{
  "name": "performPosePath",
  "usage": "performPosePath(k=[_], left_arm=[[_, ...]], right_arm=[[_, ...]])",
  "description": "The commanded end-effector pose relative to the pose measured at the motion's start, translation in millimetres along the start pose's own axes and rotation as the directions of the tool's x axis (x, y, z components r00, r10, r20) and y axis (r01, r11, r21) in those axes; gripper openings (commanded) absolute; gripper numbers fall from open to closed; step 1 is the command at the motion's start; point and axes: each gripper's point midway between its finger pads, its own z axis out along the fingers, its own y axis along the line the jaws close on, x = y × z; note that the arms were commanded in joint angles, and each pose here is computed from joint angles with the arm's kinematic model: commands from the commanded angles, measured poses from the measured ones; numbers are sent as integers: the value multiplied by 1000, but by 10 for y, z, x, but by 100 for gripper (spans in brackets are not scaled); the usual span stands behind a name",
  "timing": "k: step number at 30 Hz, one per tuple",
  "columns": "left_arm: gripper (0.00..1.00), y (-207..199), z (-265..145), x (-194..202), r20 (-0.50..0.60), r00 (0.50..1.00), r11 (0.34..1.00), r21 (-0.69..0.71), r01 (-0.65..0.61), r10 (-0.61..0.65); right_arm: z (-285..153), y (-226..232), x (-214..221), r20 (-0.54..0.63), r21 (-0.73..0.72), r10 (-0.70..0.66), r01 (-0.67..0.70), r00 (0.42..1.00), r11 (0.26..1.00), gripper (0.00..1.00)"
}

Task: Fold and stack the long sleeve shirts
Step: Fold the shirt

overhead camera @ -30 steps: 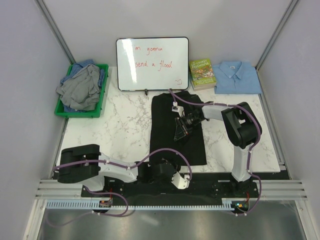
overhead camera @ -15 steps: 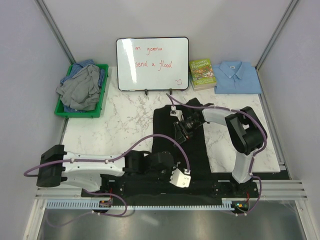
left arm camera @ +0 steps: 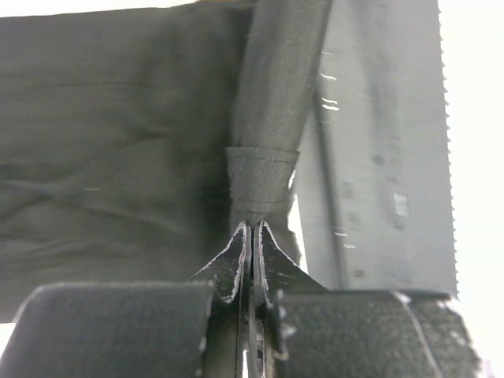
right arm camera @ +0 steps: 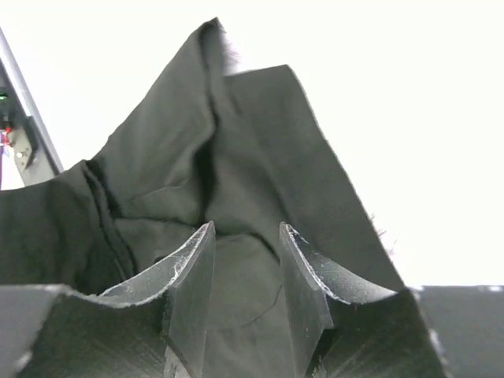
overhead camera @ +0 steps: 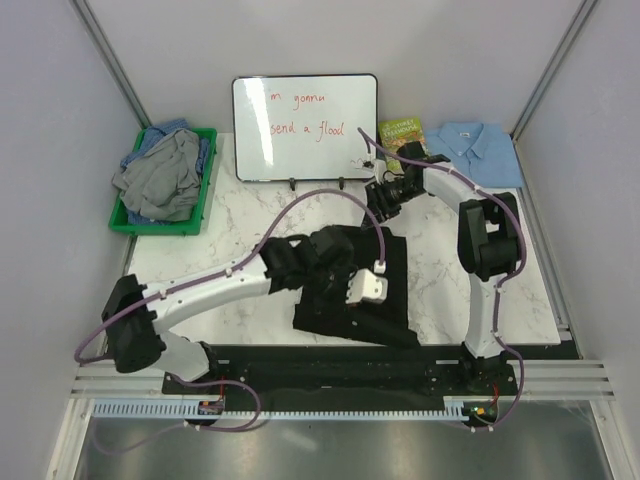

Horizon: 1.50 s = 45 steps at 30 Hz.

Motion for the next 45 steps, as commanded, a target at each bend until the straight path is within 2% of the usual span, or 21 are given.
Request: performPosePath(k=[1,2,4,8,10,16,17,20,22,27,30,33,36,39,43,45], left_arm=[[2,475,-136,-234,73,996,998,16,-57,56],[2,647,-109,-263,75,993,996,-2,-86,86],[2,960,-95,-185,65,995,997,-41,-68,71],[2,1561,38,-93,54,996,994,-91,-65,70],[2,1823,183,89,38,998,992,-115,-43,48],[2,2148,458,586,-21,999,985,-169,-33,30],[2,2093,505,729,-51,999,986,-167,-28,20],[2,1906,533,835,-51,999,990,-139,-18,11],[2,1722,502,744,-36,999,992,-121,-36,32],[2,1002,604,809,-44,998,999,5,39,-39],[2,757,572,822,-42,995,995,38,93,-92],[2,690,495,787,-33,993,993,32,114,-113],[2,679,447,765,-31,994,995,24,101,-100],[2,699,434,745,-35,996,996,17,86,-85],[2,739,449,714,-43,995,995,20,93,-92],[2,769,450,703,-43,994,995,13,98,-97]], right_arm=[[133,-126,-52,-28,25,-21,22,999,999,45],[181,-206,-16,-40,39,-14,16,999,999,44],[224,-322,34,-61,65,-17,21,998,998,42],[347,-417,202,-106,46,-6,11,994,999,38],[392,-401,257,-116,17,-3,5,993,1000,36],[445,-271,422,-153,-29,0,-4,988,1000,32],[446,-252,444,-157,-31,-6,2,988,1000,32],[425,-114,536,-170,-52,-18,10,985,999,32],[422,54,646,-191,-75,-32,18,981,997,32],[399,500,945,-241,-160,-63,24,969,987,34],[249,862,923,-228,-240,-72,16,971,971,41],[73,1058,634,-180,-268,-82,32,980,963,45],[40,1033,324,-127,-268,-74,38,989,963,45],[167,889,293,-155,-265,-45,2,987,964,41],[399,660,463,-216,-283,-20,-43,976,958,36],[456,563,465,-228,-274,-47,-17,973,962,34]])
